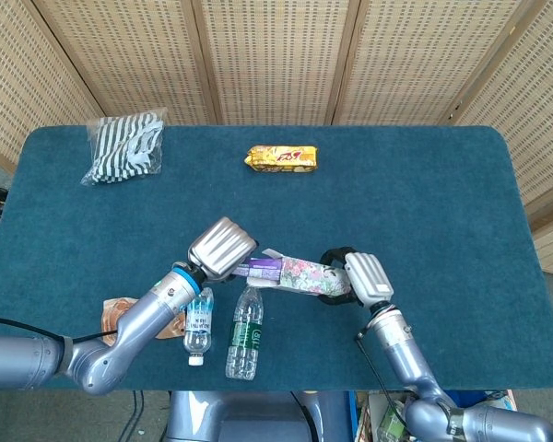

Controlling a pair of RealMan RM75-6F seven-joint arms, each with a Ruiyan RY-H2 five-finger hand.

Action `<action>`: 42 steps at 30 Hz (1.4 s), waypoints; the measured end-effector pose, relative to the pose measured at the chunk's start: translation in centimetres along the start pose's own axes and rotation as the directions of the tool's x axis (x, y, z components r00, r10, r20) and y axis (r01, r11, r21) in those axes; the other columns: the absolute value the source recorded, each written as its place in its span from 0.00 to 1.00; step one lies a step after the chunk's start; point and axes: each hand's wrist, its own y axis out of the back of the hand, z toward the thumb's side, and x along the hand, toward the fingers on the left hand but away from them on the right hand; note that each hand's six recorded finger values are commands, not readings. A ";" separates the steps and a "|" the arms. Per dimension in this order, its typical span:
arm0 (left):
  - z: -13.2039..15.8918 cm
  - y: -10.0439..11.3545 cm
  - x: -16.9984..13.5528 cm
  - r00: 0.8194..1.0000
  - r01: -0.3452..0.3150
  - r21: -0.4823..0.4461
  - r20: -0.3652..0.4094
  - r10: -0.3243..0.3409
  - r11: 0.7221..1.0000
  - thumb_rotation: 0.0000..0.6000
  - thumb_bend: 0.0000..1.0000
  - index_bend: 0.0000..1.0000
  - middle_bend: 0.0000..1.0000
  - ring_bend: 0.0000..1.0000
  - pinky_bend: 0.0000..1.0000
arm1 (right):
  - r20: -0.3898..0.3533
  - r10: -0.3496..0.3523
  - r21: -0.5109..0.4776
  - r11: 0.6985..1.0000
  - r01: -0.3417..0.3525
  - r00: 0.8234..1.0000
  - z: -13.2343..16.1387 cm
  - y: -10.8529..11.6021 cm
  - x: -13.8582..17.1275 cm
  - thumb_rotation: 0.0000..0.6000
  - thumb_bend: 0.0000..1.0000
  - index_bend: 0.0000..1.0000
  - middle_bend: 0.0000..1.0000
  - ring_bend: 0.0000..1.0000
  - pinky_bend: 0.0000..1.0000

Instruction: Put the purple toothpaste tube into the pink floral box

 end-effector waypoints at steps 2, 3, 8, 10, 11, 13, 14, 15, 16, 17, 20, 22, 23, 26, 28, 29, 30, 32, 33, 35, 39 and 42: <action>0.3 0.0 0.1 1.000 -0.008 0.005 -0.001 0.008 1.000 1.00 0.29 0.80 0.69 0.61 0.59 | -0.002 0.001 -0.003 1.000 -0.001 1.000 0.1 0.0 0.0 1.00 0.16 0.59 0.52 0.34 0.44; 0.4 0.0 0.2 1.000 -0.011 0.004 0.000 0.011 1.000 1.00 0.29 0.80 0.69 0.61 0.59 | -0.002 0.002 -0.004 1.000 -0.002 1.000 0.2 -0.1 0.0 1.00 0.16 0.59 0.52 0.34 0.44; 0.4 0.2 0.2 1.000 -0.008 0.007 -0.004 0.008 1.000 1.00 0.29 0.80 0.69 0.61 0.59 | 0.001 -0.002 -0.003 1.000 0.002 1.000 0.1 0.1 0.1 1.00 0.16 0.59 0.52 0.34 0.44; 0.2 0.3 0.1 1.000 -0.003 0.020 -0.009 0.003 1.000 1.00 0.29 0.80 0.69 0.61 0.59 | 0.006 -0.002 -0.002 1.000 0.002 1.000 -0.1 0.1 0.0 1.00 0.16 0.59 0.52 0.34 0.44; 0.1 0.4 0.0 1.000 0.000 0.023 -0.012 0.001 1.000 1.00 0.29 0.80 0.69 0.61 0.59 | 0.008 -0.001 -0.003 1.000 0.001 1.000 -0.2 0.0 0.0 1.00 0.16 0.59 0.52 0.34 0.44; -0.1 0.6 -0.1 1.000 0.007 0.025 -0.018 -0.007 1.000 1.00 0.29 0.80 0.69 0.61 0.59 | 0.010 0.003 -0.010 1.000 -0.003 1.000 -0.2 -0.1 0.0 1.00 0.16 0.59 0.52 0.34 0.44; -0.1 0.6 -0.1 1.000 0.010 0.026 -0.019 -0.010 1.000 1.00 0.29 0.80 0.69 0.61 0.59 | 0.010 0.006 -0.011 1.000 -0.006 1.000 -0.2 -0.3 0.1 1.00 0.16 0.59 0.52 0.34 0.44; 0.0 0.7 -0.2 1.000 0.012 0.027 -0.018 -0.011 1.000 1.00 0.29 0.80 0.69 0.61 0.59 | 0.009 0.009 -0.011 1.000 -0.009 1.000 -0.2 -0.4 0.1 1.00 0.16 0.59 0.52 0.34 0.44; 0.1 0.8 -0.1 1.000 0.011 0.028 -0.017 -0.010 1.000 1.00 0.29 0.80 0.69 0.61 0.59 | 0.007 0.012 -0.012 1.000 -0.012 1.000 -0.1 -0.5 0.1 1.00 0.16 0.59 0.52 0.34 0.44; 0.1 0.8 -0.1 1.000 0.008 0.028 -0.017 -0.008 1.000 1.00 0.29 0.80 0.69 0.61 0.59 | 0.005 0.014 -0.012 1.000 -0.013 1.000 0.0 -0.6 0.1 1.00 0.16 0.59 0.52 0.34 0.44; 0.6 1.0 0.1 1.000 -0.010 0.028 -0.016 0.010 1.000 1.00 0.29 0.80 0.68 0.61 0.59 | 0.001 0.014 -0.019 1.000 -0.014 1.000 0.2 -0.8 0.1 1.00 0.16 0.59 0.52 0.34 0.44; 0.9 1.2 0.2 0.999 -0.030 0.033 -0.011 0.031 0.999 1.00 0.29 0.80 0.66 0.59 0.57 | -0.001 0.012 -0.030 0.999 -0.012 1.000 0.3 -0.7 0.1 1.00 0.15 0.59 0.52 0.34 0.44; 1.1 1.4 0.3 0.999 -0.043 0.038 -0.009 0.043 0.998 1.00 0.29 0.80 0.65 0.58 0.57 | -0.001 0.011 -0.038 0.999 -0.011 1.000 0.4 -0.6 0.1 1.00 0.15 0.59 0.52 0.34 0.44; 1.7 1.9 0.5 0.995 -0.095 0.057 0.001 0.096 0.994 1.00 0.29 0.80 0.63 0.55 0.55 | -0.002 0.006 -0.063 0.998 -0.006 1.000 0.5 -0.3 0.1 1.00 0.16 0.59 0.52 0.34 0.44; 2.2 2.2 0.8 0.991 -0.135 0.069 0.006 0.135 0.988 1.00 0.29 0.80 0.60 0.53 0.53 | -0.002 0.001 -0.083 0.997 -0.002 1.000 0.6 -0.1 0.1 1.00 0.16 0.59 0.52 0.34 0.44; 2.3 2.3 0.9 0.988 -0.152 0.076 0.007 0.152 0.986 1.00 0.29 0.80 0.58 0.50 0.52 | -0.003 0.000 -0.093 0.996 0.000 1.000 0.7 0.0 0.1 1.00 0.16 0.59 0.52 0.34 0.44; 2.4 2.5 1.0 0.986 -0.166 0.084 0.007 0.166 0.982 1.00 0.29 0.79 0.56 0.49 0.50 | -0.004 -0.003 -0.107 0.994 0.002 1.000 0.8 0.1 0.1 1.00 0.16 0.59 0.52 0.34 0.44; 2.7 2.7 1.1 0.982 -0.191 0.103 0.010 0.191 0.976 1.00 0.29 0.76 0.47 0.42 0.45 | -0.006 -0.008 -0.128 0.992 0.007 1.000 0.9 0.4 0.1 1.00 0.16 0.59 0.52 0.34 0.44; 2.8 2.9 1.2 0.980 -0.199 0.107 0.012 0.198 0.974 1.00 0.29 0.74 0.44 0.39 0.43 | -0.008 -0.012 -0.140 0.990 0.011 1.000 1.0 0.6 0.0 1.00 0.16 0.59 0.52 0.34 0.44; 3.2 3.1 1.2 0.976 -0.216 0.114 0.018 0.215 0.970 1.00 0.29 0.66 0.36 0.30 0.37 | -0.008 -0.019 -0.156 0.988 0.017 1.000 1.1 0.9 0.0 1.00 0.16 0.59 0.52 0.34 0.44; 3.8 3.6 1.2 0.970 -0.245 0.139 0.025 0.244 0.959 1.00 0.29 0.41 0.14 0.10 0.21 | -0.006 -0.028 -0.178 0.984 0.026 1.000 1.0 1.4 0.1 1.00 0.16 0.59 0.52 0.34 0.44; 4.1 3.7 1.1 0.967 -0.254 0.142 0.029 0.253 0.957 1.00 0.29 0.25 0.01 0.01 0.09 | -0.002 -0.033 -0.190 0.981 0.032 0.999 0.9 1.7 0.1 1.00 0.16 0.59 0.52 0.34 0.44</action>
